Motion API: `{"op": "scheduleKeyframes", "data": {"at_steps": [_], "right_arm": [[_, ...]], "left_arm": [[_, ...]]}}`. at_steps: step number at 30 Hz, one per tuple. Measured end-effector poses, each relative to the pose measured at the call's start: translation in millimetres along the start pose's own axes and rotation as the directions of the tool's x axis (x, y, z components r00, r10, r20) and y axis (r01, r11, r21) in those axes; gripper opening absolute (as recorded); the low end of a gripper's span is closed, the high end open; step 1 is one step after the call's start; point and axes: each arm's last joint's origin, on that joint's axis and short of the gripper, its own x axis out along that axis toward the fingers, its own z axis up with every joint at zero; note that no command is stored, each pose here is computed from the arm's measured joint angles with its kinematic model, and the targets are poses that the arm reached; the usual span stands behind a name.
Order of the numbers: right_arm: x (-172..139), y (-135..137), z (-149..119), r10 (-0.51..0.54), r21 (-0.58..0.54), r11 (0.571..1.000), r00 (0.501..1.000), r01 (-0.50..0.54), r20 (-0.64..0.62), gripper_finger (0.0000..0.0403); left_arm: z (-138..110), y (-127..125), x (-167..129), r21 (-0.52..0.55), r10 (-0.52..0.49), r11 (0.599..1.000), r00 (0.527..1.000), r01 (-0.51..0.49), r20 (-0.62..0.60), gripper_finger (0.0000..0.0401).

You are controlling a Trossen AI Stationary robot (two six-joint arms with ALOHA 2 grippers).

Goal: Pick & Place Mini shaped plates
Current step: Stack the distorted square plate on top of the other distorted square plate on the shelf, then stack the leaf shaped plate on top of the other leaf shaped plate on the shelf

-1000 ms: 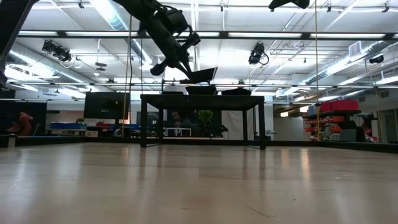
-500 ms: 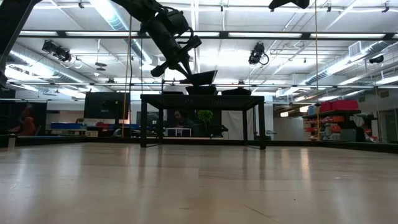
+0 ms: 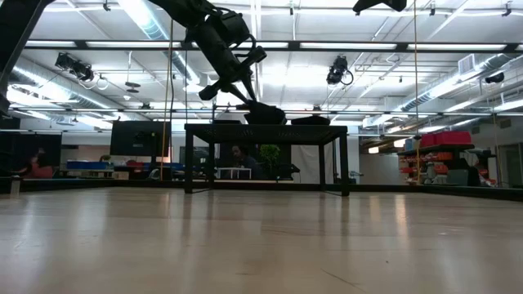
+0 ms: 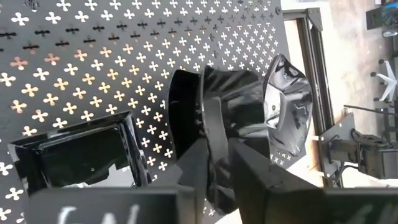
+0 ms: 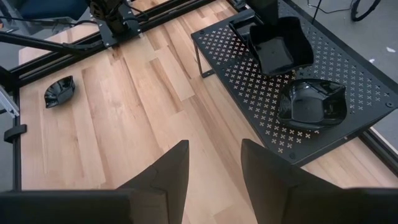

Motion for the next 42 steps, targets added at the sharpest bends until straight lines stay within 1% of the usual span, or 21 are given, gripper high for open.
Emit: {"op": "scheduleKeyframes", "data": {"at_steps": [4,7,14,17,22,25,26,29,32,34,35,38,40,42], "right_arm": [[0,0,0,0.0,0.0,1.0,1.0,0.0,0.0,0.0149],[0,0,0,0.0,0.0,1.0,1.0,0.0,0.0,0.0149],[0,0,0,0.0,0.0,1.0,1.0,0.0,0.0,0.0149],[0,0,0,0.0,0.0,1.0,1.0,0.0,0.0,0.0149],[0,0,0,0.0,0.0,1.0,1.0,0.0,0.0,0.0149],[0,0,0,0.0,0.0,1.0,1.0,0.0,0.0,0.0149],[0,0,0,0.0,0.0,1.0,1.0,0.0,0.0,0.0149],[0,0,0,0.0,0.0,1.0,1.0,0.0,-0.001,0.0149],[0,0,0,0.0,0.009,1.0,1.0,0.0,-0.002,0.0149],[0,0,0,0.006,0.024,1.0,1.0,-0.006,-0.004,0.0149],[0,0,0,0.01,0.025,1.0,1.0,-0.01,-0.006,0.0149],[0,0,0,0.011,0.026,1.0,1.0,-0.01,-0.006,0.0149],[0,0,0,0.011,0.026,1.0,1.0,-0.011,-0.006,0.0149],[0,0,0,0.011,0.026,1.0,1.0,-0.01,-0.006,0.0149]], "left_arm": [[0,0,0,-0.002,0.0,1.0,1.0,0.0,0.0,0.0096],[0,0,0,-0.002,0.0,1.0,1.0,0.0,0.0,0.011],[1,0,-1,0.003,-0.002,1.0,1.0,0.002,0.001,0.0123],[0,-2,-7,0.029,-0.035,0.999,0.999,0.035,-0.017,0.0124],[-9,-12,-30,0.127,-0.102,0.986,0.994,0.106,-0.036,0.0124],[-21,-23,-46,0.21,-0.119,0.97,0.992,0.124,-0.034,0.0124],[-27,-26,-51,0.244,-0.111,0.963,0.993,0.116,-0.036,0.0124],[-46,-34,-66,0.36,-0.084,0.928,0.995,0.096,-0.049,0.0124],[-70,-39,-80,0.463,-0.013,0.885,0.997,0.047,-0.076,0.0124],[-86,-42,-87,0.542,0.058,0.841,0.996,-0.015,-0.063,0.0124],[-95,-43,-89,0.582,0.104,0.811,0.993,-0.056,-0.049,0.0124],[-119,-44,-97,0.659,0.216,0.737,0.976,-0.149,-0.021,0.0124],[-134,-49,-100,0.7,0.23,0.696,0.973,-0.157,-0.01,0.0124],[-150,-50,-102,0.746,0.253,0.65,0.967,-0.145,-0.032,0.0124]]}}
